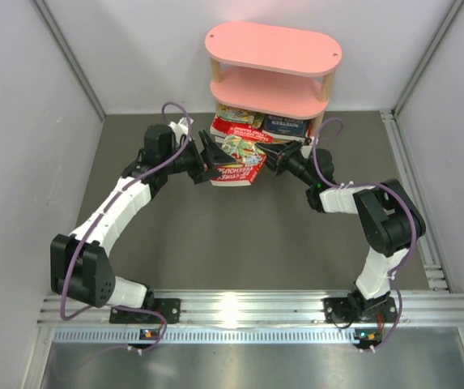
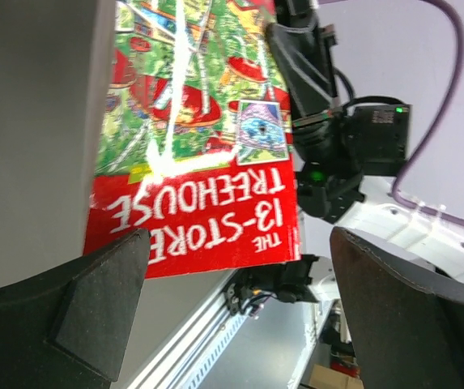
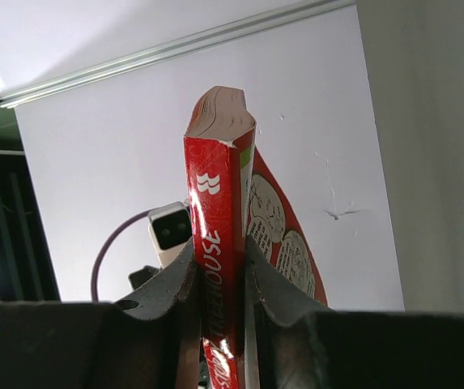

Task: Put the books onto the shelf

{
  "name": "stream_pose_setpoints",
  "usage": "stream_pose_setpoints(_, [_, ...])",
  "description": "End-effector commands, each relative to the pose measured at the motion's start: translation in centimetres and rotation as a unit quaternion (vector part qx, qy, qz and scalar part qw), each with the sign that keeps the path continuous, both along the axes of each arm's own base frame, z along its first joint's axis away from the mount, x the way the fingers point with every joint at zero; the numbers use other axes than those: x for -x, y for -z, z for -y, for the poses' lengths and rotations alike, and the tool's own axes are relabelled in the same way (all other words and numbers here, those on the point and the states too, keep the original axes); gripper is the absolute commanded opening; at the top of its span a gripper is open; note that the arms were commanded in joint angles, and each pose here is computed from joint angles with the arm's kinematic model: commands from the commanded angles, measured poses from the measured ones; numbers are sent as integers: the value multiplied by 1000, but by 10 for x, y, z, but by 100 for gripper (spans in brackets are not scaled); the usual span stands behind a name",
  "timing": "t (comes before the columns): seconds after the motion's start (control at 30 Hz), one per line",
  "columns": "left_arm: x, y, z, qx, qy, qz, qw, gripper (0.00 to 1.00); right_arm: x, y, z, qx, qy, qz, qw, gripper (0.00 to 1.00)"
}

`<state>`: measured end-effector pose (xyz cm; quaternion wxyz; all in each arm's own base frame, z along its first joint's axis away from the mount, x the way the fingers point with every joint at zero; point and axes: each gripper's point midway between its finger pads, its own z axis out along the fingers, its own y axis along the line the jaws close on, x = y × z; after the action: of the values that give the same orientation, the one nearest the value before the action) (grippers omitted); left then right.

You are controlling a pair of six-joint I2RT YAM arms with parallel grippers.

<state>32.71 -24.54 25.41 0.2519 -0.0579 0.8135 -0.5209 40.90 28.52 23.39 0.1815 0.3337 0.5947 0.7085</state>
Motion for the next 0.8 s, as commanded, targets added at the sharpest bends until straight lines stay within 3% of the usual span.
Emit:
stream_pose_setpoints(0.0, [3,33,-17,-85,-13,-48,995,99,11,-117,21,-115,9,126,985,0])
stream_pose_setpoints(0.17, [5,55,-37,-166,-27,-75,983,99,9,-124,21,-106,6,133,985,0])
stream_pose_setpoints(0.33, [6,66,-39,-175,-29,-89,980,99,9,-128,25,-124,14,130,984,0])
stream_pose_setpoints(0.53, [3,62,-28,-129,-29,-85,987,99,12,-130,26,-155,20,127,980,0])
stream_pose_setpoints(0.7, [-6,28,-5,-11,-31,-62,998,99,17,-127,22,-177,26,124,976,0])
stream_pose_setpoints(0.77, [-6,25,-3,7,-37,-70,997,99,17,-121,19,-192,33,110,975,0])
